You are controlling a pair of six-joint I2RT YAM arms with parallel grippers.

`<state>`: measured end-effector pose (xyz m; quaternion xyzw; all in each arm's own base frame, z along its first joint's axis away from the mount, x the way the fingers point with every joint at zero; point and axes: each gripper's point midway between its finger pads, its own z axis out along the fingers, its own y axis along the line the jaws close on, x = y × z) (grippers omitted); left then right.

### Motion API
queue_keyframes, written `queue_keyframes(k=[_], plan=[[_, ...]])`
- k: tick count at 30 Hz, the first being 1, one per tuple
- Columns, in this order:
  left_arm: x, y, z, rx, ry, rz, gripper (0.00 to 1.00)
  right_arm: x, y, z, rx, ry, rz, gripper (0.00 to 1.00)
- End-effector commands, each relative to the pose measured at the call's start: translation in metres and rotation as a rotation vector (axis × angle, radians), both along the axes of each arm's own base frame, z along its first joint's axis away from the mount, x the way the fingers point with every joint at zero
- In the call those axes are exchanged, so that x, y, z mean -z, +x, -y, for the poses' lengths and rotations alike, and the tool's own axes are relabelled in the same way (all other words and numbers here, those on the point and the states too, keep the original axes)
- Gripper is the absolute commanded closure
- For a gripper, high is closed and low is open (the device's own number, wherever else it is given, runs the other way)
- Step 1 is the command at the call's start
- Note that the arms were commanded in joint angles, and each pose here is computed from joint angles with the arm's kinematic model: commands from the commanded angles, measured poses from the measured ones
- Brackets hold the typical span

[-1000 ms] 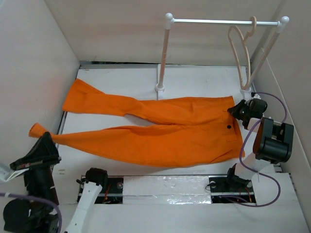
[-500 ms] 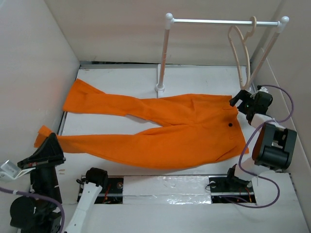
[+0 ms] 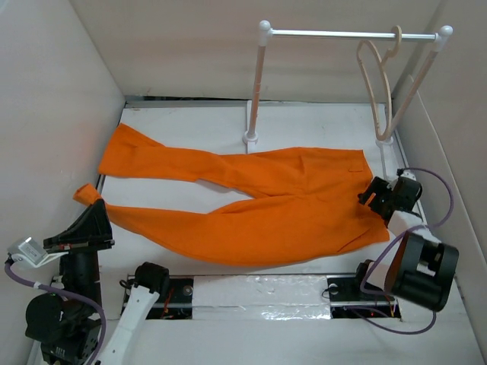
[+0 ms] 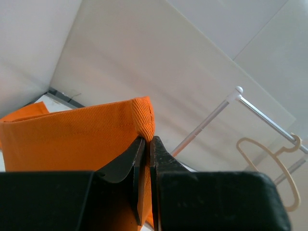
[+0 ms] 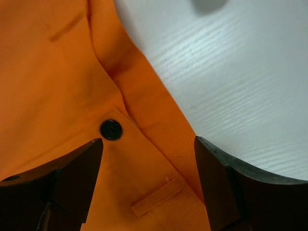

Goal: Place the trousers on the hanger
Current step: Fold the trousers at the center of the board.

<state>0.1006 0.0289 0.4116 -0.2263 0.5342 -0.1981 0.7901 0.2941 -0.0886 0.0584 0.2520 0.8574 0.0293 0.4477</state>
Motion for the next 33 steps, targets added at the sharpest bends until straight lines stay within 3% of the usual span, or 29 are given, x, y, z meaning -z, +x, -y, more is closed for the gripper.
queue_keyframes(k=[1,3,4,9,12,14,15,20,28,29,32,33], plan=[[-0.028,-0.013,0.002,0.038,-0.026,0.133,1.00,0.002,0.014,-0.007,-0.127,0.019,-0.035,0.19],[-0.024,-0.012,0.002,0.038,-0.029,0.133,1.00,0.008,0.023,-0.013,-0.174,0.052,-0.033,0.27],[-0.023,-0.010,0.002,0.040,-0.028,0.129,1.00,0.010,0.026,-0.013,-0.178,0.061,-0.029,0.46],[-0.016,-0.003,0.003,0.031,-0.018,0.109,1.00,0.032,0.051,-0.025,-0.202,0.136,-0.048,0.86],[-0.012,0.003,0.005,0.032,-0.010,0.100,1.00,0.038,0.074,-0.040,-0.236,0.240,-0.006,1.00],[-0.010,0.006,0.005,0.027,-0.006,0.089,1.00,0.026,0.087,-0.040,-0.209,0.259,-0.034,1.00],[-0.005,0.010,0.007,0.030,-0.010,0.082,1.00,0.008,0.103,-0.044,-0.284,0.203,0.042,1.00],[0.004,0.020,0.012,0.037,-0.004,0.054,1.00,-0.062,0.132,-0.033,-0.259,0.173,0.148,1.00],[0.010,0.027,0.015,0.038,0.003,0.038,1.00,-0.071,0.160,-0.038,-0.289,0.143,0.122,1.00],[0.011,0.028,0.016,0.043,0.002,0.045,1.00,-0.073,0.154,-0.040,-0.297,0.129,0.146,0.89],[0.012,0.031,0.019,0.054,0.011,0.045,1.00,-0.068,0.134,-0.017,-0.232,0.083,0.133,0.26],[0.012,0.031,0.019,0.053,0.014,0.042,1.00,-0.065,0.126,-0.012,-0.230,0.050,0.122,0.18]])
